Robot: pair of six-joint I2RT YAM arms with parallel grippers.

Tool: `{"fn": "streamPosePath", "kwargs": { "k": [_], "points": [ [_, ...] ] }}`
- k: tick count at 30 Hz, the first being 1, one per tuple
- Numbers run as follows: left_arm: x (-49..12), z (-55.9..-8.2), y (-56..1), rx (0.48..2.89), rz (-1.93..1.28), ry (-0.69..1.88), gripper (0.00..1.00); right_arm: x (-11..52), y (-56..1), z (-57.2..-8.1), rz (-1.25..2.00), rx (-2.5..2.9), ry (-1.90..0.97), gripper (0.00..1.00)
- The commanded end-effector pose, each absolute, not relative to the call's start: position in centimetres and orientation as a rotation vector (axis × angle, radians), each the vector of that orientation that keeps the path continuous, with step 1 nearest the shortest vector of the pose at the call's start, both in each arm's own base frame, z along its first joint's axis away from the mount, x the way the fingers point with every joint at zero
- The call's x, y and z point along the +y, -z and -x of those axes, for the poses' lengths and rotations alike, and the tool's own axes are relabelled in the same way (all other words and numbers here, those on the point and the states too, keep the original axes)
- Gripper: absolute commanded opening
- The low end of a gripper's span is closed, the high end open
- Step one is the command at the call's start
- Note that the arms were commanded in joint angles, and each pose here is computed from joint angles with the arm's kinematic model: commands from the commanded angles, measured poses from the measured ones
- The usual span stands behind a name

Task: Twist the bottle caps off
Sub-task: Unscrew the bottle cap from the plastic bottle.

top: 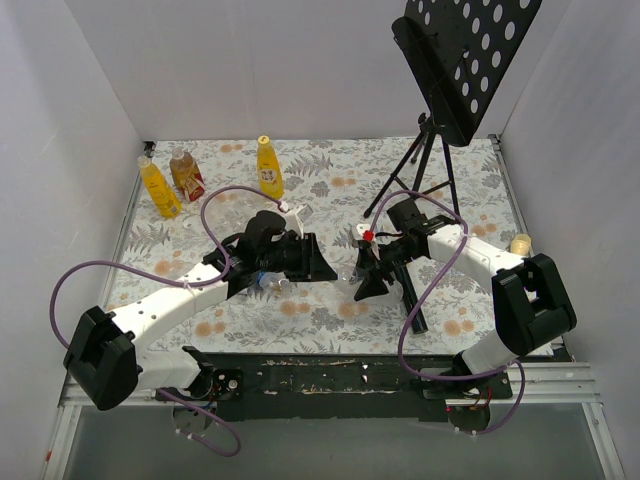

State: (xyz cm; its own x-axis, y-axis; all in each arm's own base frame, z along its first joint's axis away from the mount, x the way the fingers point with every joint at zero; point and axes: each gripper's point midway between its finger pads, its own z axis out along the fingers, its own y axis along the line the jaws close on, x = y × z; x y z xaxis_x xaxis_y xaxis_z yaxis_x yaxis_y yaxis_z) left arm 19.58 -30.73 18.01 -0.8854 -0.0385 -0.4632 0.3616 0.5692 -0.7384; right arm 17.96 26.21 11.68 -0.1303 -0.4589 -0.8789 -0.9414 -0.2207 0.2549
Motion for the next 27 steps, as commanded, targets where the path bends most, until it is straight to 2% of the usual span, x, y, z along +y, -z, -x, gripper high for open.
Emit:
{"fn": "streamPosePath", "kwargs": {
  "k": [1,6,10,15,19,20,22,23,24,26,27],
  "points": [
    [-31.1,-19.0,-21.3,2.165,-0.581,1.26,0.0,26.2,-12.1,-17.9,1.654,1.57,-1.341,0.09],
    [-29.3,-17.2,-23.2,1.588,-1.225,1.026,0.0,26.3,-12.1,-17.9,1.654,1.566,-1.344,0.08],
    [-29.2,-17.6,-24.2,1.198,-1.443,0.829,0.0,26.2,-11.8,-17.9,1.657,1.579,-1.342,0.09],
    [-31.3,-19.3,-24.2,1.148,-1.54,0.823,0.0,26.2,-11.6,-18.1,1.663,1.584,-1.331,0.08],
    [-31.6,-19.9,-24.4,1.18,-1.491,0.828,0.02,26.1,-11.6,-18.0,1.667,1.585,-1.326,0.08],
    [-31.5,-20.0,-24.8,1.19,-1.455,0.833,0.15,26.1,-11.6,-18.1,1.667,1.585,-1.32,0.08],
    [-31.1,-19.6,-25.5,1.227,-1.365,0.871,0.55,26.1,-11.7,-18.1,1.668,1.58,-1.317,0.09],
    [-30.7,-19.2,-25.7,1.258,-1.323,0.895,0.69,26.1,-11.7,-18.1,1.667,1.581,-1.32,0.08],
    [-30.4,-19.0,-25.7,1.344,-1.239,0.936,0.8,26.2,-11.8,-18.1,1.667,1.578,-1.321,0.08],
    [-29.6,-19.5,-26.5,1.459,-1.053,0.972,0.96,26.1,-11.8,-18.1,1.668,1.577,-1.32,0.08],
    [-29.1,-19.8,-26.5,1.534,-0.953,0.99,0.98,26.1,-11.9,-18.1,1.668,1.575,-1.322,0.09]
  ]
}}
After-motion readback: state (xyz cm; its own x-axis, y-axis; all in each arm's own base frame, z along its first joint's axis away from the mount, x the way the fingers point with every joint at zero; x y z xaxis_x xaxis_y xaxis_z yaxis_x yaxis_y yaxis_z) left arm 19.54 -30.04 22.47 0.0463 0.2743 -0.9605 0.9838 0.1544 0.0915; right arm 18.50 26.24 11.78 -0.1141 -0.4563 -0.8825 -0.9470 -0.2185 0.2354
